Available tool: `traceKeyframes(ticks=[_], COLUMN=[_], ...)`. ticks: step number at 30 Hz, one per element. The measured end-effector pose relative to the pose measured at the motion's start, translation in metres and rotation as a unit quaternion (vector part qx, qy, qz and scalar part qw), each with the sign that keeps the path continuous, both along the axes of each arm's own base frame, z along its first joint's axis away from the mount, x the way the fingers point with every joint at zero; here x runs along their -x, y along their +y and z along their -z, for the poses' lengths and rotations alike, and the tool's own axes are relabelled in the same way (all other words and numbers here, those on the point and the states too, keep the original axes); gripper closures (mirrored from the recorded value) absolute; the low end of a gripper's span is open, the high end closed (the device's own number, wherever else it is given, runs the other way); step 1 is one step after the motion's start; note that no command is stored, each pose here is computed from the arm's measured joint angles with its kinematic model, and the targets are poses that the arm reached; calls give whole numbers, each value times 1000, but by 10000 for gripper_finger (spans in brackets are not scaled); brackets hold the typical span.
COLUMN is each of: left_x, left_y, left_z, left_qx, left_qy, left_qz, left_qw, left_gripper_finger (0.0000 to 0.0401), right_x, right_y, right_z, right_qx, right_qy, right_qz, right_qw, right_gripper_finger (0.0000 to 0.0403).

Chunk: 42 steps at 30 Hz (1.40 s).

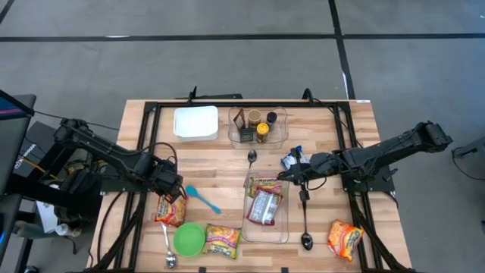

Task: Pick & Place Food Item
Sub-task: Put the left orange noodle pack into the bottom transparent bin

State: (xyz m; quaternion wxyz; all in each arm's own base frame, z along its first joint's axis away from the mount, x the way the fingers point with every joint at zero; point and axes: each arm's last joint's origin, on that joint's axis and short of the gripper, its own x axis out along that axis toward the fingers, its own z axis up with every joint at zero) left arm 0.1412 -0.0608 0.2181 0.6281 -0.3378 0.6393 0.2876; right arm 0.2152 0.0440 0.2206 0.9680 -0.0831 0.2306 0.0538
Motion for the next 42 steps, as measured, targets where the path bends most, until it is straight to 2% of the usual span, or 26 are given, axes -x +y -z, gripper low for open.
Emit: traceKeyframes(ticks=[4, 9, 17, 21, 34, 37, 42], left_x=[1, 3, 13, 17, 19, 14, 10], left_y=[0, 2, 5, 7, 8, 6, 4], left_z=[-1, -3, -6, 4, -2, -1, 2], left_qx=[1, 6, 8, 15, 26, 28, 16], left_qy=[-1, -9, 6, -9, -39, -52, -52], left_qz=[0, -1, -28, -31, -32, 1, 121], left_qw=[1000, 1000, 1000, 999, 998, 998, 991], left_gripper_finger=[370, 320, 256, 243, 231, 236, 245], right_x=[0, 0, 0, 0, 0, 0, 0], right_y=[0, 0, 0, 0, 0, 0, 0], right_z=[0, 0, 0, 0, 0, 0, 0], right_qx=[0, 0, 0, 0, 0, 0, 0], right_qy=[0, 0, 1, 1, 1, 1, 1], right_qz=[0, 0, 0, 0, 0, 0, 0], right_qw=[1000, 1000, 1000, 1000, 1000, 1000, 1000], right_gripper_finger=[403, 403, 403, 403, 403, 403, 403])
